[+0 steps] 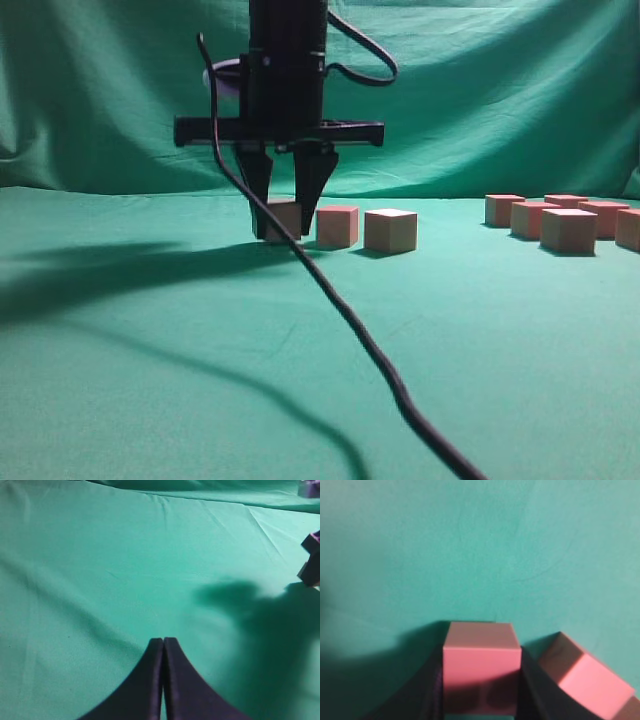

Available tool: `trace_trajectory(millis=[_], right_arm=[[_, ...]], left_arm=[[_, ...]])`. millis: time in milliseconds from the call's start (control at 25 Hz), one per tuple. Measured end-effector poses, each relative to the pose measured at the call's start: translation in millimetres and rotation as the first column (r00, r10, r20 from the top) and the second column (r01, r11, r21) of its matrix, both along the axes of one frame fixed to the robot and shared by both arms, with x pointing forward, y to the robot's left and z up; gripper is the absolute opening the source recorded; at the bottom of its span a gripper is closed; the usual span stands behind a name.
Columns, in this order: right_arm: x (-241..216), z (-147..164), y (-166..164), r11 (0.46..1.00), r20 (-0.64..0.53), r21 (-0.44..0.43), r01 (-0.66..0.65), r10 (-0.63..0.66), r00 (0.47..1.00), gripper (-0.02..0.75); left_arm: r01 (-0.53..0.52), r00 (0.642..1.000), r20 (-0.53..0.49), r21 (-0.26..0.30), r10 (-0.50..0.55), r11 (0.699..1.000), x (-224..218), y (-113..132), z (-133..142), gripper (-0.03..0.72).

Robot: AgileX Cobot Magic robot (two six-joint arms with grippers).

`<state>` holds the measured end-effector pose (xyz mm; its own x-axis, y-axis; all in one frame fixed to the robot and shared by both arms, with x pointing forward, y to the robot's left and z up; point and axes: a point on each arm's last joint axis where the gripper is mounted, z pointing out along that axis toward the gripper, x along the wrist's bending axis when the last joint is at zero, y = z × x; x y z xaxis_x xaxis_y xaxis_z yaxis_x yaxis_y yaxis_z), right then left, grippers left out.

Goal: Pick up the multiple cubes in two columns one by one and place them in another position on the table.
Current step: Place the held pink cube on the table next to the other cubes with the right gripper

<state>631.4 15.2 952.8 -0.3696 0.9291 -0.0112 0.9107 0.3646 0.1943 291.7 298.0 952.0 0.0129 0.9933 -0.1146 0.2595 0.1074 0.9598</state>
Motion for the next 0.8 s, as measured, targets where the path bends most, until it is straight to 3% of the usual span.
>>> trace_trajectory(millis=[800], right_arm=[[-0.1, -7.9, 1.7, 1.0, -0.019, 0.0, -0.019, 0.019, 1.0, 0.26]], left_arm=[[0.0, 1.0, 0.0, 0.0, 0.0, 1.0, 0.0, 0.0, 0.0, 0.0]])
